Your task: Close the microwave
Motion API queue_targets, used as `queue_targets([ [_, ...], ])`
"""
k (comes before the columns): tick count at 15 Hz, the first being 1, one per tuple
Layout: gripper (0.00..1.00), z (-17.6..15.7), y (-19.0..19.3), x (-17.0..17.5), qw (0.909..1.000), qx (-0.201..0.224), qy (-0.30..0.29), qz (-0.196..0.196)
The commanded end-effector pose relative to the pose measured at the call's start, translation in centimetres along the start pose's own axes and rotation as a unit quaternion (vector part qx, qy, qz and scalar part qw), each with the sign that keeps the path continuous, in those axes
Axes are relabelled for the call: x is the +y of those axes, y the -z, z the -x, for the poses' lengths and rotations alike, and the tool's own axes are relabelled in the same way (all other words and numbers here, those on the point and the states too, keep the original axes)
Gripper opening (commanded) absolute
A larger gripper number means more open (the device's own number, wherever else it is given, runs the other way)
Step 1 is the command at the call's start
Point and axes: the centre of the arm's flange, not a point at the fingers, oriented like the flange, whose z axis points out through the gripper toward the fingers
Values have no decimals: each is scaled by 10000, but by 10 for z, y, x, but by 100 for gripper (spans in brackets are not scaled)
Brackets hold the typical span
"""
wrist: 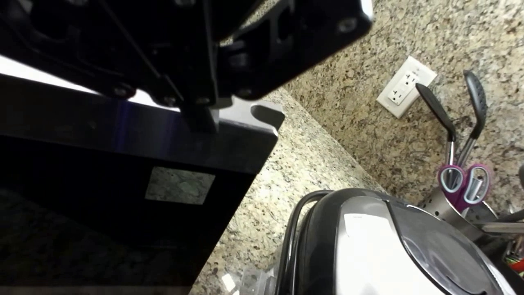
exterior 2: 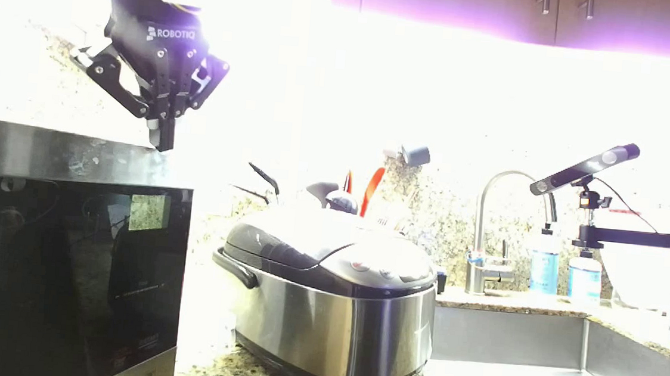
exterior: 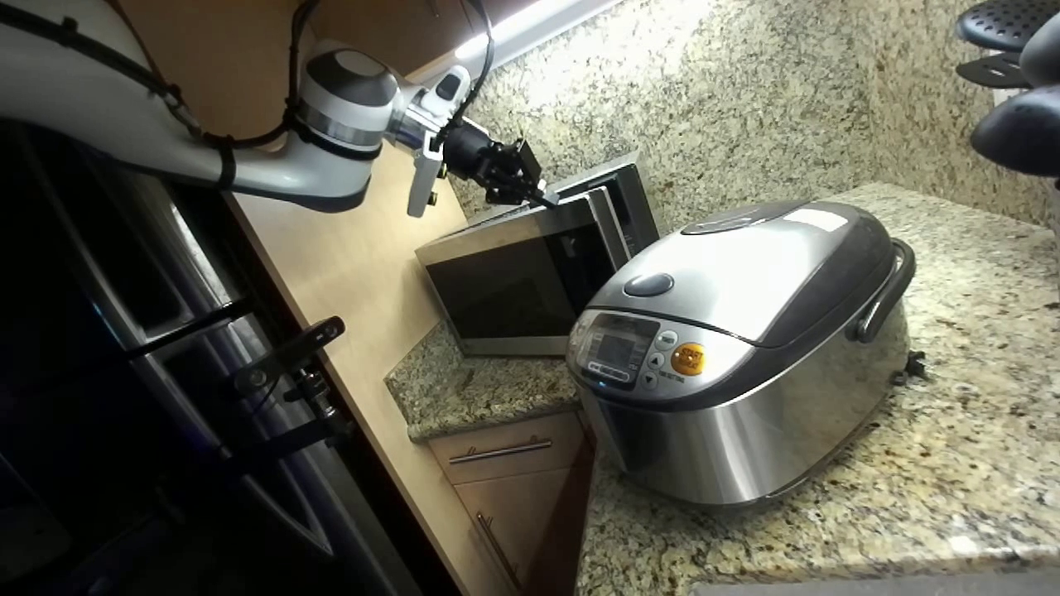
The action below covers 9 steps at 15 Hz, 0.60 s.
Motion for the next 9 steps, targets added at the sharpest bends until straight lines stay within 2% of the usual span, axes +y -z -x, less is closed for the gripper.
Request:
queue_targets([
  [1, 0, -1, 24, -5, 9997, 119, 161, 103],
  [4, 0, 5, 57, -9, 9980, 506, 369, 22],
  [7, 0, 5, 71, -12, 9985, 407, 373, 36],
  [9, 0, 21, 79, -5, 9987, 325, 397, 56],
])
